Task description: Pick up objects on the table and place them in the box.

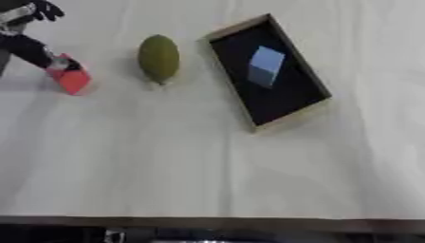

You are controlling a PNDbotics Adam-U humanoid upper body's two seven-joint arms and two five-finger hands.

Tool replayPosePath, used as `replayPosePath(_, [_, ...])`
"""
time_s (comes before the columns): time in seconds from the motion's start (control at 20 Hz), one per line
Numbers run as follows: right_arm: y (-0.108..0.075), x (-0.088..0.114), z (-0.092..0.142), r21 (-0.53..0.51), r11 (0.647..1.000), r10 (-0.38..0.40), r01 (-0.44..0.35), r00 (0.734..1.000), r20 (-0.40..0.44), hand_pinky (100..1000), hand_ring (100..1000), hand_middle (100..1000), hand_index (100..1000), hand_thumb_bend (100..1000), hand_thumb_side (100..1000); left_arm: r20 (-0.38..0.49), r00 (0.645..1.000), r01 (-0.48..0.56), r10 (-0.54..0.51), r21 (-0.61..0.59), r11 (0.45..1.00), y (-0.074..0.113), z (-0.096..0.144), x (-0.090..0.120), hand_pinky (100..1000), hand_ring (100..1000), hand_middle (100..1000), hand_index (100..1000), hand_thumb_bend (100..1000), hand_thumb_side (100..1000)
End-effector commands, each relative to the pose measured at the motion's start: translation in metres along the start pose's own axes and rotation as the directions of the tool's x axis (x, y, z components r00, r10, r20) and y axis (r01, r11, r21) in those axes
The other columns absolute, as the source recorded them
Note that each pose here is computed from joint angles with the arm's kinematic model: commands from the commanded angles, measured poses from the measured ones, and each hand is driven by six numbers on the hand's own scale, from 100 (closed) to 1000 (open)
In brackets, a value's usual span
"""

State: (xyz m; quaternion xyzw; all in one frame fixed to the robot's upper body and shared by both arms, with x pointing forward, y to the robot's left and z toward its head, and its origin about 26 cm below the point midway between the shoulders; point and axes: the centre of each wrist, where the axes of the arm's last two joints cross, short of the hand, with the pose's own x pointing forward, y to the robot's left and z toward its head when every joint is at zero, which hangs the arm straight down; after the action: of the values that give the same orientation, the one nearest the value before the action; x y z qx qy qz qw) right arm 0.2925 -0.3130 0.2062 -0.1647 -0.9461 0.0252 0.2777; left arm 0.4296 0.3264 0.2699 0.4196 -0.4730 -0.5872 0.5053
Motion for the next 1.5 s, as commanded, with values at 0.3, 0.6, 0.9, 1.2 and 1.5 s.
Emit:
replayPosePath(0.3, [-0.003,0.005,-0.006,0.009,1.000,0.011,-0.011,1.000,0.025,871,819,609,877,100,635,-0.023,1.000,-0.023,0.021,-0.063,0.998,0.007,-0.004,-0.006,940,904,829,929,667,462])
replayPosePath(0.6, [-0.002,0.005,-0.005,0.008,1.000,0.007,-0.007,1.000,0.023,872,820,608,878,100,635,-0.075,0.997,-0.020,0.016,-0.052,0.998,0.002,-0.011,0.000,926,885,796,897,698,482])
replayPosePath(0.9, [-0.001,0.005,-0.004,0.010,1.000,0.002,-0.002,1.000,0.015,873,821,607,878,100,636,-0.194,0.981,-0.004,-0.001,-0.026,1.000,-0.003,-0.020,0.007,907,854,747,854,695,504])
replayPosePath(1.2, [0.000,0.005,-0.004,0.010,1.000,-0.001,0.001,1.000,0.012,874,822,606,879,100,637,-0.212,0.977,-0.028,0.021,-0.028,0.999,-0.008,-0.027,0.012,878,808,658,787,656,547])
replayPosePath(1.5, [0.000,0.005,-0.004,0.004,1.000,-0.003,0.003,1.000,0.006,874,822,605,879,100,637,-0.213,0.976,-0.048,0.038,-0.046,0.998,-0.011,-0.030,0.015,856,766,592,730,602,530])
